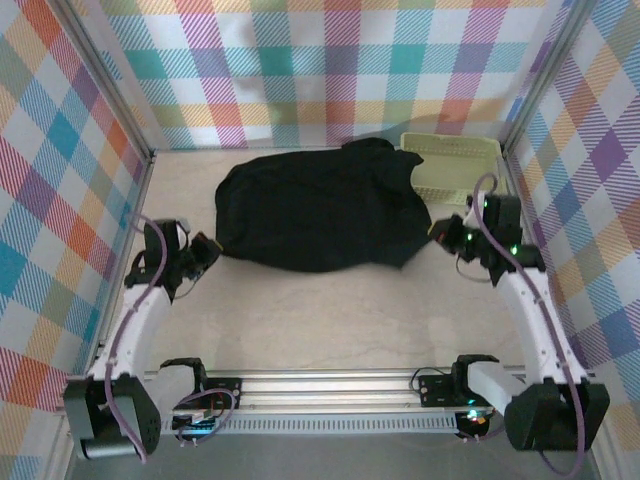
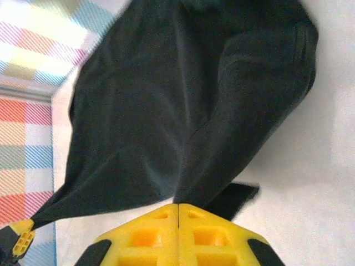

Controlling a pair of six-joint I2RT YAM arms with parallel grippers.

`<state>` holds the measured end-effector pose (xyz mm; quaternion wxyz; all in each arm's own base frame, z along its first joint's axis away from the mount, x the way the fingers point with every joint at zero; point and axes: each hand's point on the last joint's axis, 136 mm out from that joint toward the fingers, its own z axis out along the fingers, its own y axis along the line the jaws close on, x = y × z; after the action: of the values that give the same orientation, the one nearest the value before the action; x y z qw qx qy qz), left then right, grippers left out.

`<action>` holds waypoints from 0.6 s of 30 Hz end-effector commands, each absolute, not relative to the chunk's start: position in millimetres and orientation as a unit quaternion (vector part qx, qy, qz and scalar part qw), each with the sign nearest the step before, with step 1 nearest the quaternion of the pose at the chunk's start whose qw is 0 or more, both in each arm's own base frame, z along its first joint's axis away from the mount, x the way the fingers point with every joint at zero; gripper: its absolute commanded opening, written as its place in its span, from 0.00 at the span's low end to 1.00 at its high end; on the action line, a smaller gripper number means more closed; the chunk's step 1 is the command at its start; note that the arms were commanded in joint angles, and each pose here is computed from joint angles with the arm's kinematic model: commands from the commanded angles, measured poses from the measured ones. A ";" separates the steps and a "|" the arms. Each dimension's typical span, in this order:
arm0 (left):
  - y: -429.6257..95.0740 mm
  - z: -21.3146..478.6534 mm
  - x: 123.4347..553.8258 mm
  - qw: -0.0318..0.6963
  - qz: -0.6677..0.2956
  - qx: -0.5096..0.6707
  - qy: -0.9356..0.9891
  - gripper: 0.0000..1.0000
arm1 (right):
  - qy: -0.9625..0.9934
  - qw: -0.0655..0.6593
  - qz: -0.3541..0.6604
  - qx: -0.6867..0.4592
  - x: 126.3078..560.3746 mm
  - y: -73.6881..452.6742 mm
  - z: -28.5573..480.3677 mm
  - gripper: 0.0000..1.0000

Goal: Fold the inside-out t-shirt

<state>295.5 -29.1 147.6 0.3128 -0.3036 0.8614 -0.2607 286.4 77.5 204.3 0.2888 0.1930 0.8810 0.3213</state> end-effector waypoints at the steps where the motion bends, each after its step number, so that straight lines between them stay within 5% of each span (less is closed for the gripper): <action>1: -11.0 136.4 268.7 0.329 -0.212 -0.334 0.857 0.00 | 0.878 0.261 0.337 0.218 251.9 81.9 184.6 0.00; 18: 14.2 116.2 186.1 0.353 -0.167 -0.449 0.804 0.00 | 0.837 0.288 0.220 0.410 142.7 22.5 143.6 0.00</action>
<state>199.6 7.2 128.9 0.3684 -0.4188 0.8086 -0.1874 159.9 31.5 152.9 0.3054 0.3663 0.8453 0.2411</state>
